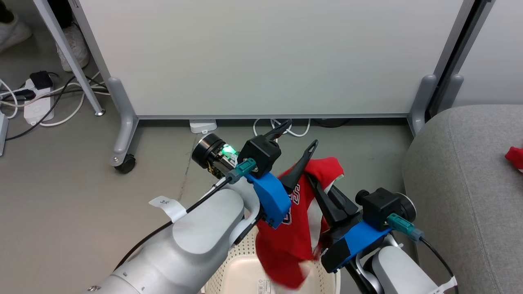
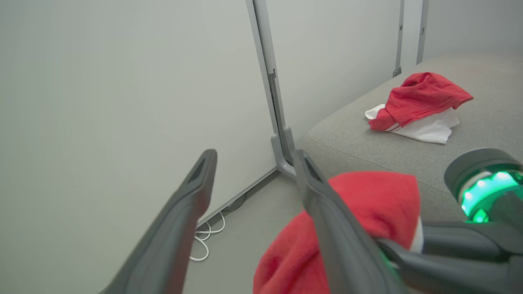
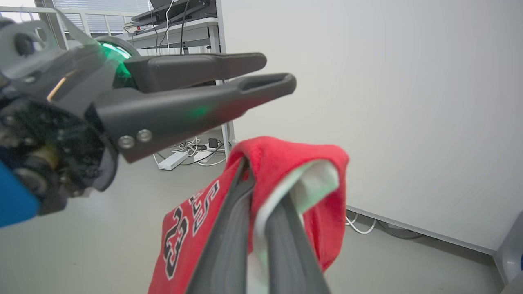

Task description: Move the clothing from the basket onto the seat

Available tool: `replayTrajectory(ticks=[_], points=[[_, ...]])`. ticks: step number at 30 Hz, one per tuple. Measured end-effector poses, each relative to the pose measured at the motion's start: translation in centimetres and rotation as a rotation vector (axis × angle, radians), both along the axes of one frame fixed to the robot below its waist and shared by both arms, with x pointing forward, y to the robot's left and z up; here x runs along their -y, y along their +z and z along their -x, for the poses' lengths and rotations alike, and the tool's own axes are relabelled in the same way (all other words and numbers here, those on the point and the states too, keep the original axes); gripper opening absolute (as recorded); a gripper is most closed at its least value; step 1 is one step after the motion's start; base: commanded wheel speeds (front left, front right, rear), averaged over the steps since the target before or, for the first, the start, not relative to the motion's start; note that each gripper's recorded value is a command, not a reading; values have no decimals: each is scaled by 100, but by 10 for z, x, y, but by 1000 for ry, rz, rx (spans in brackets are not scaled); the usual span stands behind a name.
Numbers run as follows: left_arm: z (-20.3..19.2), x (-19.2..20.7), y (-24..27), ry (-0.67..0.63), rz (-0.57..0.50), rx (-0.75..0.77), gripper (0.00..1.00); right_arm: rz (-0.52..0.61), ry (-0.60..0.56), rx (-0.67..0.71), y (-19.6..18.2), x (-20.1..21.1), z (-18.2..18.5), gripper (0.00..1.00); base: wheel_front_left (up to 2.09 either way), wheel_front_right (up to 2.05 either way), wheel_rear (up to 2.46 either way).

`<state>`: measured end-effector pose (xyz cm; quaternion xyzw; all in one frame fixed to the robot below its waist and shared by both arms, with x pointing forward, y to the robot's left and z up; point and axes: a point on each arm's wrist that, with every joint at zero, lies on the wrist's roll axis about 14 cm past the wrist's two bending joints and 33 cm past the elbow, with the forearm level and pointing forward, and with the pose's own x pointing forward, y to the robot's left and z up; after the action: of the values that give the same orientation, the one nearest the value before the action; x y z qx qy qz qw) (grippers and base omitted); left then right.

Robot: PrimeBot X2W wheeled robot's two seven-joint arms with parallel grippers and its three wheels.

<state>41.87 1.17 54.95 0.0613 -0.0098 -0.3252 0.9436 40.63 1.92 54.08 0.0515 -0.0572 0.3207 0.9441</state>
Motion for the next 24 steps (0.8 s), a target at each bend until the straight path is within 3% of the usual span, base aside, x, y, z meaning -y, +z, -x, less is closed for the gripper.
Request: replayTrajectory(ticks=[12,24], points=[[-5,1,-4,-2,3,-8,100,-9,-20,-15,-5,6,-6,0,0,0,0],[-16,19,-16,-42,21,-33,100,-26,-137,-2,-3,44,-30,0,0,0,0]])
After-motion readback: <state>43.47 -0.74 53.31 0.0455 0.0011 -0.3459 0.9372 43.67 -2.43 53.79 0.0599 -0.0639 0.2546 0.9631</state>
